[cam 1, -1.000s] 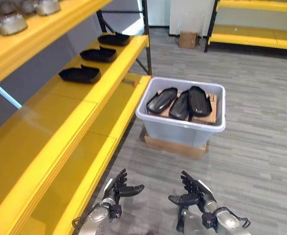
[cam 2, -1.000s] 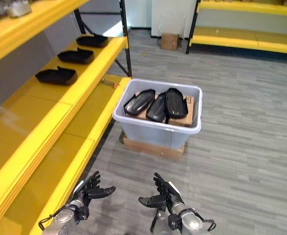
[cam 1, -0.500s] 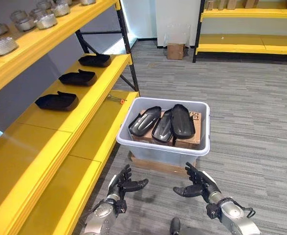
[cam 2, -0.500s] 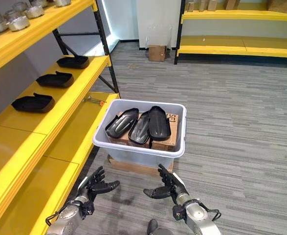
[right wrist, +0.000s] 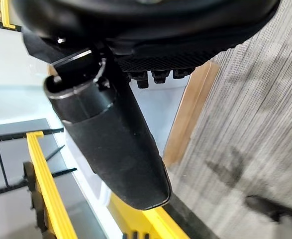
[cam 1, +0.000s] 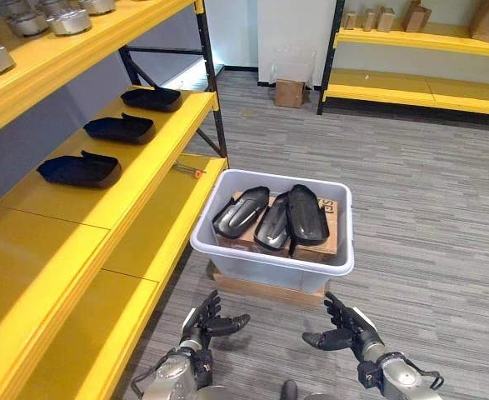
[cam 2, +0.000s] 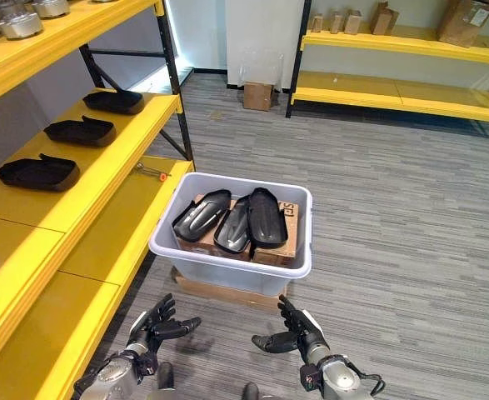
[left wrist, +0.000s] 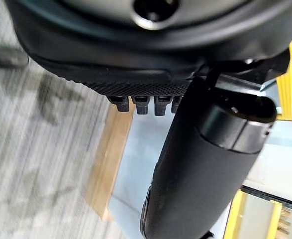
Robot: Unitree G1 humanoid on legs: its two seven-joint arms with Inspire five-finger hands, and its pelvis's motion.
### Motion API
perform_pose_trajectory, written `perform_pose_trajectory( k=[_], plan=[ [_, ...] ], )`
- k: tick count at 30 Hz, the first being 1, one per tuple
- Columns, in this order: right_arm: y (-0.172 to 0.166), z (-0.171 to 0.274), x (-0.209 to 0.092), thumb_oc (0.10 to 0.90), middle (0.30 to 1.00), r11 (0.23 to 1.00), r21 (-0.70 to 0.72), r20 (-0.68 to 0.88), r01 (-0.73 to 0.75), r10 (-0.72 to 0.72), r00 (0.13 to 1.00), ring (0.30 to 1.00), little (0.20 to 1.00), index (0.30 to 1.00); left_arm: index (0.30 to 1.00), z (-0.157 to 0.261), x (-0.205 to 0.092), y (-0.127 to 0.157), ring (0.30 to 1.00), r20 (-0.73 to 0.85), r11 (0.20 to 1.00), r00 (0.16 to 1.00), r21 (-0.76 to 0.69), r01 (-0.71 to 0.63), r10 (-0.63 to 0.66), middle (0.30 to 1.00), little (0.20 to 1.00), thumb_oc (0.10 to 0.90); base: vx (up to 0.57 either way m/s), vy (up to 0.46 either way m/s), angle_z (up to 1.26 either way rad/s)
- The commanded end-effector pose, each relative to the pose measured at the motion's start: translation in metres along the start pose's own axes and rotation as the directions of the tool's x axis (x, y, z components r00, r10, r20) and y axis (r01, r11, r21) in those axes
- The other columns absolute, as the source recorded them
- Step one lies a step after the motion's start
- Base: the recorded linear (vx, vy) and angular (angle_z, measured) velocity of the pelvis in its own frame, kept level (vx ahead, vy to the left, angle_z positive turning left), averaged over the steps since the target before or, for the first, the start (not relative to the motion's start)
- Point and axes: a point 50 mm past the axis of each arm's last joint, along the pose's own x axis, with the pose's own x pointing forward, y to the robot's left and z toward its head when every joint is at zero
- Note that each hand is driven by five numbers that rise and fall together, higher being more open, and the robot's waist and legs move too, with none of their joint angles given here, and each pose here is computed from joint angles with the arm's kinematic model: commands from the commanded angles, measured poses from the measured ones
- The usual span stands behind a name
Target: Move parts from the plastic box to the shelf.
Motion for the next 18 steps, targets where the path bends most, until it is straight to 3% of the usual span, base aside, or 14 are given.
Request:
perform_pose_trajectory(
  k=[1, 18],
  plan=[
    [0.012, 0.038, 0.003, 0.9, 1.0, 0.999, 0.012, 0.206, -0.047, 0.044, 0.978, 1.0, 1.0, 1.0, 1.0, 0.046, 0.006, -0.001, 1.0, 0.199, 0.999, 0.979, 0.044, 0.029, -0.037, 1.0, 1.0, 0.9, 0.13, 0.231, -0.17],
    [0.04, 0.05, 0.013, 0.9, 1.0, 0.992, -0.029, 0.237, -0.126, 0.129, 0.963, 1.0, 1.0, 1.0, 1.0, 0.06, 0.003, 0.012, 1.0, 0.235, 0.994, 0.972, 0.104, -0.02, -0.006, 1.0, 1.0, 0.9, 0.09, 0.256, -0.07]
  ],
)
